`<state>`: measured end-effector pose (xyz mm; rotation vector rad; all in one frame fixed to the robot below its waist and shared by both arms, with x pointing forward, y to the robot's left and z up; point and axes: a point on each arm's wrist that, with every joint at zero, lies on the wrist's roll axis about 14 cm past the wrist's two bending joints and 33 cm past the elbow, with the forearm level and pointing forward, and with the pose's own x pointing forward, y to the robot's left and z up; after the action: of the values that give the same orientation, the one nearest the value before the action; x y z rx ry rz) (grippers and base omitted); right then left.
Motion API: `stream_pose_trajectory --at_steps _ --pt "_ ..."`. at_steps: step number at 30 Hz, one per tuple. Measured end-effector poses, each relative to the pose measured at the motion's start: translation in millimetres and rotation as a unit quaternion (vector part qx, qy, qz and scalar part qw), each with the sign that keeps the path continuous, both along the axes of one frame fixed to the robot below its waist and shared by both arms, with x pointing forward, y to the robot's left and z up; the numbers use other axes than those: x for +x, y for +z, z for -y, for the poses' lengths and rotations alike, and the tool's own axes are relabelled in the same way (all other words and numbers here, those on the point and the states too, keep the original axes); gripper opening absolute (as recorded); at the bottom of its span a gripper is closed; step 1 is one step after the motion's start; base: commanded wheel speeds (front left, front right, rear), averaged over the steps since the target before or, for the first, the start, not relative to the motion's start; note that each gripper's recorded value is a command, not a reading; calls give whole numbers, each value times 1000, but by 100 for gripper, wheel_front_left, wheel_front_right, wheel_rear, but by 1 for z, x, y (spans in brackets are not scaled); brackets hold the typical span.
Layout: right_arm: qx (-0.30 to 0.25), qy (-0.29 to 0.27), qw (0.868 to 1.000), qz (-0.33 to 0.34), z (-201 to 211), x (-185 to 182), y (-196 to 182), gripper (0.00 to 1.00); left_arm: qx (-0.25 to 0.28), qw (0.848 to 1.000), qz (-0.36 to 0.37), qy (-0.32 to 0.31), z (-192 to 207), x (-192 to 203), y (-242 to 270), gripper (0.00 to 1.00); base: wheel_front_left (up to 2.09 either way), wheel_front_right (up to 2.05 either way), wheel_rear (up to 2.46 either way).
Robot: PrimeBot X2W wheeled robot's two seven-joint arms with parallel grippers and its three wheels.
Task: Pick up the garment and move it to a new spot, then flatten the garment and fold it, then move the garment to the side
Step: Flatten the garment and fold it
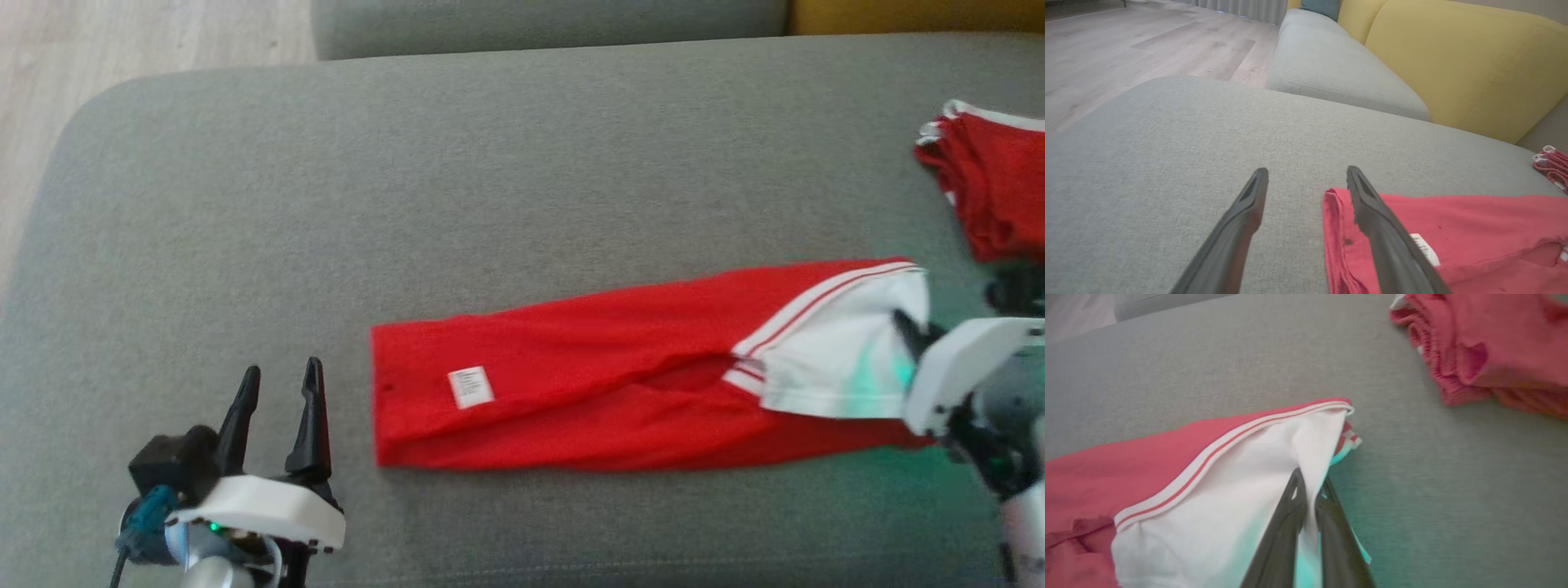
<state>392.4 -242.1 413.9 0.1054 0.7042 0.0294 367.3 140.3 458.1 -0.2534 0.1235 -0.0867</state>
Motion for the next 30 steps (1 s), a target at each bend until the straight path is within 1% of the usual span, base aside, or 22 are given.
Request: stream_pose_trajectory --at_steps 4,6,8,11,14,15,19,24,30 --pt "-11 -30 999 24 26 -9 17 0 -2 1000 4 -14 9 3 3 100 0 0 0" --pt "-13 -32 999 27 29 -14 22 0 -2 1000 5 -19 13 4 3 100 0 0 0" --pt "-7 -22 999 39 18 -19 29 0 -2 1000 8 -28 18 6 5 100 0 0 0" --pt "6 7 999 49 -7 -18 35 0 -2 999 8 -32 20 5 6 100 0 0 0" --pt "21 47 997 61 -36 -15 43 0 -2 999 10 -30 19 3 8 100 0 0 0" --pt "21 47 997 61 -36 -15 43 0 -2 999 10 -30 19 3 8 100 0 0 0" --pt "40 93 992 75 -69 -14 52 0 0 1000 12 -24 15 -1 9 100 0 0 0" --pt "86 155 981 81 -125 -17 58 0 1 1000 15 -11 7 -7 12 100 0 0 0" --pt "142 205 965 80 -185 -23 60 0 1 1000 14 7 -5 -14 11 100 0 0 0"
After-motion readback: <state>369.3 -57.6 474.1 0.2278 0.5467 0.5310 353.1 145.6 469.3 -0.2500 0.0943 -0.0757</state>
